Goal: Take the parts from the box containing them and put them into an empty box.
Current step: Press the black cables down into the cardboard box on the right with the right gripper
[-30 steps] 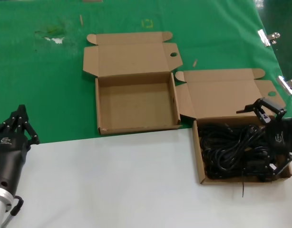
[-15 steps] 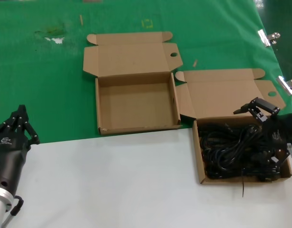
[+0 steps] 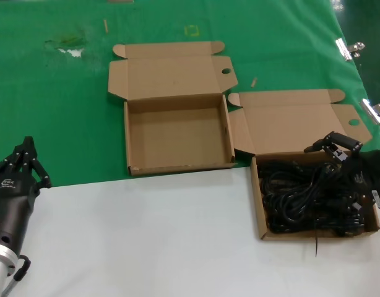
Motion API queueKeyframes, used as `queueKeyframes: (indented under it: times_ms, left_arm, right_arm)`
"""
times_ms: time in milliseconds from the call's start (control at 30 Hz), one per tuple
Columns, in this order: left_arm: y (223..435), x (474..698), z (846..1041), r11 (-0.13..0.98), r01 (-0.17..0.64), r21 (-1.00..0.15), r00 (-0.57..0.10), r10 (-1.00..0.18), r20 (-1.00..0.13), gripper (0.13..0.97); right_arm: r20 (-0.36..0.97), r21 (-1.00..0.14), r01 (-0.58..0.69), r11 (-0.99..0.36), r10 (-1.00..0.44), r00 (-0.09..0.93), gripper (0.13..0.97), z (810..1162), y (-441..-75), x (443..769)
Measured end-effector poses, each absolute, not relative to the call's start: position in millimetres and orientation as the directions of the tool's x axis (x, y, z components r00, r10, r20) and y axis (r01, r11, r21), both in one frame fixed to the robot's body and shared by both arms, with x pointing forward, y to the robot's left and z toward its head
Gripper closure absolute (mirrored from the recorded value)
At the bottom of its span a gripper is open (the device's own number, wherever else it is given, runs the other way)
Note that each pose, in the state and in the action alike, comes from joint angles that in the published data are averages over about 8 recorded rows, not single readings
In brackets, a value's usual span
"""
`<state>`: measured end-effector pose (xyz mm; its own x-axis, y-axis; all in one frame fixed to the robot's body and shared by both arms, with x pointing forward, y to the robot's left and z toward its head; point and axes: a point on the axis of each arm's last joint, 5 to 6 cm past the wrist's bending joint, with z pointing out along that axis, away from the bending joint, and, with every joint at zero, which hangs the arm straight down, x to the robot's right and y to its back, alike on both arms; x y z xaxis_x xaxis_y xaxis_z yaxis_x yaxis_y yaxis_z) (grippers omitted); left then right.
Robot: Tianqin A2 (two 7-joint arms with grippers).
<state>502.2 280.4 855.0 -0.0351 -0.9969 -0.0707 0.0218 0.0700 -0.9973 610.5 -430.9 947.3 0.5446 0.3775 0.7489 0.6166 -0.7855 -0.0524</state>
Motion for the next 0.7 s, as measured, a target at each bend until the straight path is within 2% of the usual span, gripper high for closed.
queueKeyframes:
  times_ms: [167,467,700]
  left_arm:
    - [280.4,502.2,855.0,0.070,0.022,-0.997,-0.035,-0.997,-0.071,0.957]
    - [280.4,502.2,855.0,0.070,0.022,-0.997,-0.035,-0.997,-0.071,0.957]
    - [280.4,502.2,855.0,0.070,0.022,-0.997,-0.035,-0.997,-0.071,0.957]
  right_arm:
    - [0.751,-0.050,0.613,-0.788,0.375,0.544,0.184,943.3,-432.9,612.1]
    - [0.753,-0.056,0.611,-0.789,0.369,0.545,0.302,937.7,-434.2,610.8]
    - [0.756,-0.063,0.606,-0.793,0.359,0.548,0.462,935.4,-434.4,611.0]
